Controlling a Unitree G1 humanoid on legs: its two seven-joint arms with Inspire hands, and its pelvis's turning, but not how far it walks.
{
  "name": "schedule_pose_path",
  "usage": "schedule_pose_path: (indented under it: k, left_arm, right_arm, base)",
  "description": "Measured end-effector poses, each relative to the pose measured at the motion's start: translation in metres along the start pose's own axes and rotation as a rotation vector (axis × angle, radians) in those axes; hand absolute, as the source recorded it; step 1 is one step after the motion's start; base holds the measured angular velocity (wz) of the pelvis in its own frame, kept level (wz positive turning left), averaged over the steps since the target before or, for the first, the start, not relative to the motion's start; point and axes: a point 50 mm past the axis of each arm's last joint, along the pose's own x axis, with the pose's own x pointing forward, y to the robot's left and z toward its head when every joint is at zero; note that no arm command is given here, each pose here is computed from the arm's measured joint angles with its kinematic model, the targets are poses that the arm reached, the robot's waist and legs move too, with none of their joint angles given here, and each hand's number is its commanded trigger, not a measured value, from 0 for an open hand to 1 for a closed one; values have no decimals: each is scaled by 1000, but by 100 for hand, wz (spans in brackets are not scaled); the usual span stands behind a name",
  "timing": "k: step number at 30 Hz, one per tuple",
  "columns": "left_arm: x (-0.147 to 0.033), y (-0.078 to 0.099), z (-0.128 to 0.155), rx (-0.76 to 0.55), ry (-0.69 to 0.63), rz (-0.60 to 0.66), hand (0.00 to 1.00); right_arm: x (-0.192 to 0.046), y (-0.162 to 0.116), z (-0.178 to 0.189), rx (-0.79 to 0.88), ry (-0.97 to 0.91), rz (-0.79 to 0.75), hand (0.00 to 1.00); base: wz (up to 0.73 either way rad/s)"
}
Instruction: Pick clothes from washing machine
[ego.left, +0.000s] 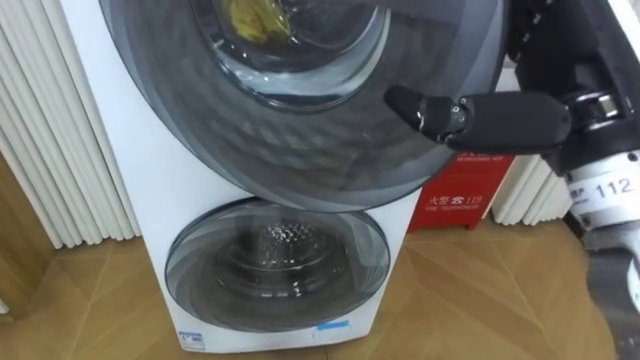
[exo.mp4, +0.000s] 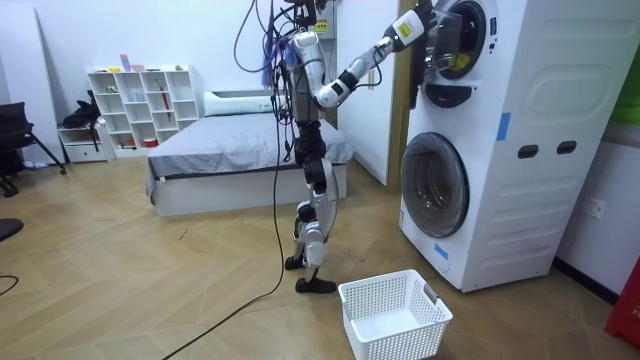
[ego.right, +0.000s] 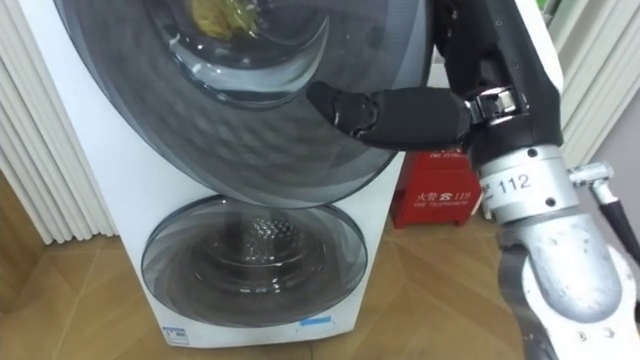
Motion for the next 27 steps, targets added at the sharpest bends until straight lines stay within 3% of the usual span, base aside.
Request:
schedule_pose_path:
  k: [13, 20, 27]
  left_arm:
    - [2, 2, 11, 88, -31, -3, 0]
    - [1, 1, 14, 90, -46, -5, 0]
    - [2, 1, 22, 81, -68, -4, 0]
  right_arm:
    - [-12, 35, -14, 366, -89, 76, 0]
    - [-14, 81, -20, 589, -69, 353, 0]
    - [-23, 119, -37, 673, 71, 621, 0]
  base:
    - [6]
    - [29]
    - [30]
